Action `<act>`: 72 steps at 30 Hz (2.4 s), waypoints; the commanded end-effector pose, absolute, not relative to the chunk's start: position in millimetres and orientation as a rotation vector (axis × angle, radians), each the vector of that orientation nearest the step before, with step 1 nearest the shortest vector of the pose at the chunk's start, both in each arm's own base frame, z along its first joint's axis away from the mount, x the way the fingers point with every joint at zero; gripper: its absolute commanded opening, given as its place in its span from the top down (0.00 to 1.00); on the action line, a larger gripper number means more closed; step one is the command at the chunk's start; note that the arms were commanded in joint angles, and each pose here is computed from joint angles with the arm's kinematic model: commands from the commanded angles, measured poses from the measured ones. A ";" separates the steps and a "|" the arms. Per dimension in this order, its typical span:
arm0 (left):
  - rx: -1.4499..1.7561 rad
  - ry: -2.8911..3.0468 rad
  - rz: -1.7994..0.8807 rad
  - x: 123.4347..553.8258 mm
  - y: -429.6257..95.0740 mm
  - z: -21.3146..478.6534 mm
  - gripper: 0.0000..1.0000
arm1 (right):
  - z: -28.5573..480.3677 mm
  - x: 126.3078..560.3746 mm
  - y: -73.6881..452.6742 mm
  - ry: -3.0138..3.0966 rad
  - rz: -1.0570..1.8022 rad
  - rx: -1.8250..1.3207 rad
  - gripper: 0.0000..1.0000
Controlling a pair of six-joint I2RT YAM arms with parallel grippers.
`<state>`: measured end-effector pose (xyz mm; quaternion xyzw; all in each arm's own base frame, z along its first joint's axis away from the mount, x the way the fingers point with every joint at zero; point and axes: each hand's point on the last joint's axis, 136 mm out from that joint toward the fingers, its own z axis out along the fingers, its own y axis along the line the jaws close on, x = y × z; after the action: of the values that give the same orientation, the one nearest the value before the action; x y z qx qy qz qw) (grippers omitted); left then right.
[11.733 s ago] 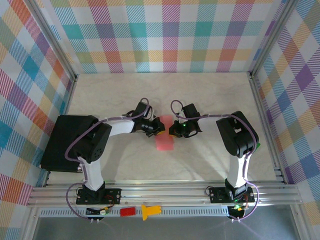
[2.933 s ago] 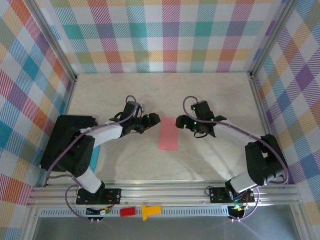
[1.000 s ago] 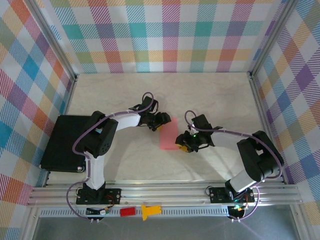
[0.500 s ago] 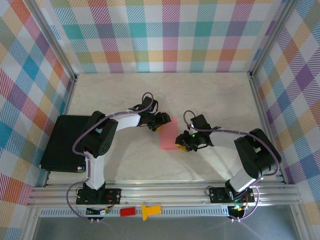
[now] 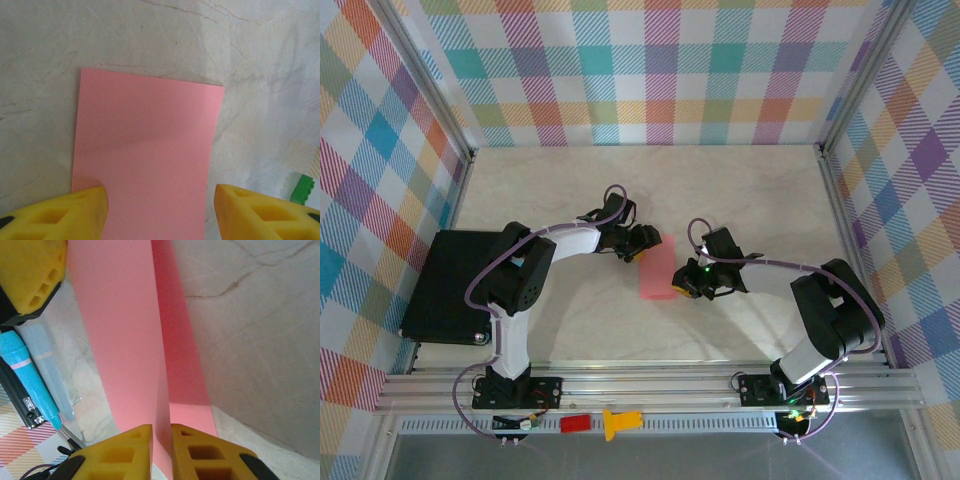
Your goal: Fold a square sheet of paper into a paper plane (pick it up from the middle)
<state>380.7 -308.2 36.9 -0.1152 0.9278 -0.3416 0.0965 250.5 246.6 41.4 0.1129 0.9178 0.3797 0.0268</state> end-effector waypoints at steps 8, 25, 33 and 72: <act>-0.355 2.784 -1.020 364.1 -304.8 46.4 0.42 | 49.2 240.6 246.8 2.868 1.182 0.331 1.00; -0.278 2.869 -0.971 350.0 -308.2 14.4 0.52 | 60.4 247.9 258.4 2.889 1.209 0.208 1.00; -0.296 2.899 -0.925 346.4 -302.7 1.1 0.53 | 64.5 267.3 276.3 2.837 1.306 0.192 1.00; -0.328 2.937 -0.890 342.6 -299.2 -11.6 0.56 | 35.3 289.5 300.4 2.865 1.304 0.202 1.00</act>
<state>365.4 -311.1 31.0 -0.0951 0.9332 -0.3383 0.0756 286.8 293.9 35.9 0.0670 0.9109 0.4071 -0.0032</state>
